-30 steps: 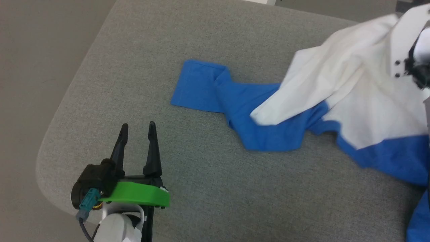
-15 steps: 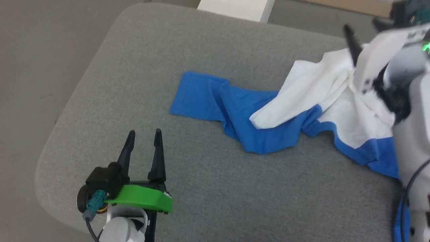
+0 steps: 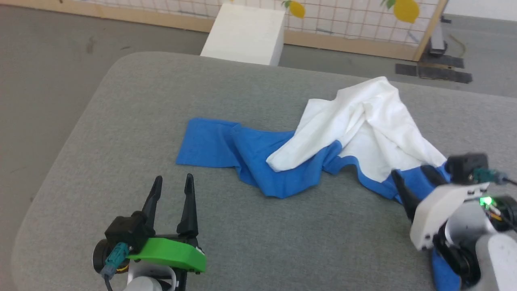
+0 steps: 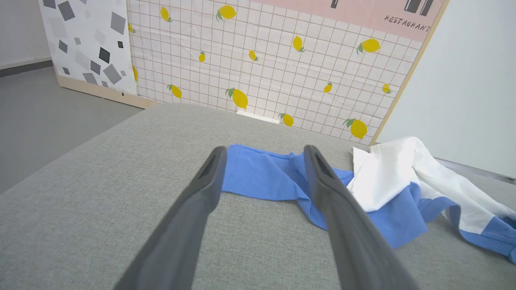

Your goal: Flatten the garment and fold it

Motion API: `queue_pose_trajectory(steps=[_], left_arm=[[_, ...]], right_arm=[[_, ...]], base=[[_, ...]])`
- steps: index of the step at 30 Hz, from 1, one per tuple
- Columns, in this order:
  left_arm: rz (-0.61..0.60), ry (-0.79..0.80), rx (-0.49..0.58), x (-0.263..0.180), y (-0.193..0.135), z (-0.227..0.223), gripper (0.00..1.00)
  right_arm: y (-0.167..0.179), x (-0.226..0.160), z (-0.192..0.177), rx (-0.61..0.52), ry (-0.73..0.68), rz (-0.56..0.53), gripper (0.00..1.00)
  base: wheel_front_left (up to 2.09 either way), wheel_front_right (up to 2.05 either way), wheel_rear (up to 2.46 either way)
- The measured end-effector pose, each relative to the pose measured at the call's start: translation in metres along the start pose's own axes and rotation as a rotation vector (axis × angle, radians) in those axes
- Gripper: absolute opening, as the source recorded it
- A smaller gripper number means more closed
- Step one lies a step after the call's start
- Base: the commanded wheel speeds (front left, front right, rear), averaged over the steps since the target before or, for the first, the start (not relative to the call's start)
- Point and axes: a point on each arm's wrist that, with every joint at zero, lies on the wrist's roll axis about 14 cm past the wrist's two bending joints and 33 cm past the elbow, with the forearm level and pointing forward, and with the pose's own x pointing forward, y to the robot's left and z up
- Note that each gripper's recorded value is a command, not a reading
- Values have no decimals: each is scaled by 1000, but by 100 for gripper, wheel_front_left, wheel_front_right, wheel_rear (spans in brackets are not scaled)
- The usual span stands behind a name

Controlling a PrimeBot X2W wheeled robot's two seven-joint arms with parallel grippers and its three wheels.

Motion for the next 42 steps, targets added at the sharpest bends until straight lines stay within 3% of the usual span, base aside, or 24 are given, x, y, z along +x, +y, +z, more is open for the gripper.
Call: queue_pose_trajectory(steps=[4, 8, 20, 21, 22, 23, 24, 32, 35, 42], left_arm=[[-30, 1, -8, 3, -10, -1, 100], [-38, 17, -10, 5, -13, -7, 100], [-2, 74, -6, 13, -2, -26, 100], [5, 78, -4, 13, 0, -27, 100], [9, 81, -3, 13, 1, -28, 100], [13, 85, -2, 12, 2, -29, 100], [21, 87, 0, 12, 4, -29, 100], [21, 80, -7, 10, 3, -27, 100], [17, 67, -10, 10, 2, -23, 100], [0, 49, -16, 9, -3, -17, 100]], right_arm=[[-15, -19, -36, -50, 165, -39, 100], [-23, -18, -45, -131, 238, -54, 100], [-9, 42, -66, -242, 399, 17, 100], [-8, 44, -71, -245, 424, 24, 89], [-6, 46, -75, -247, 437, 30, 43], [-5, 48, -77, -248, 445, 36, 13], [-4, 50, -78, -248, 450, 40, 0], [4, 43, -67, -234, 417, 86, 0], [4, 21, -77, -241, 481, 117, 0], [-49, -31, -88, -237, 644, 23, 0]], base=[[0, 0, 0], [0, 0, 0], [0, 0, 0], [0, 0, 0], [0, 0, 0], [0, 0, 0], [0, 0, 0], [0, 0, 0], [0, 0, 0], [0, 0, 0]])
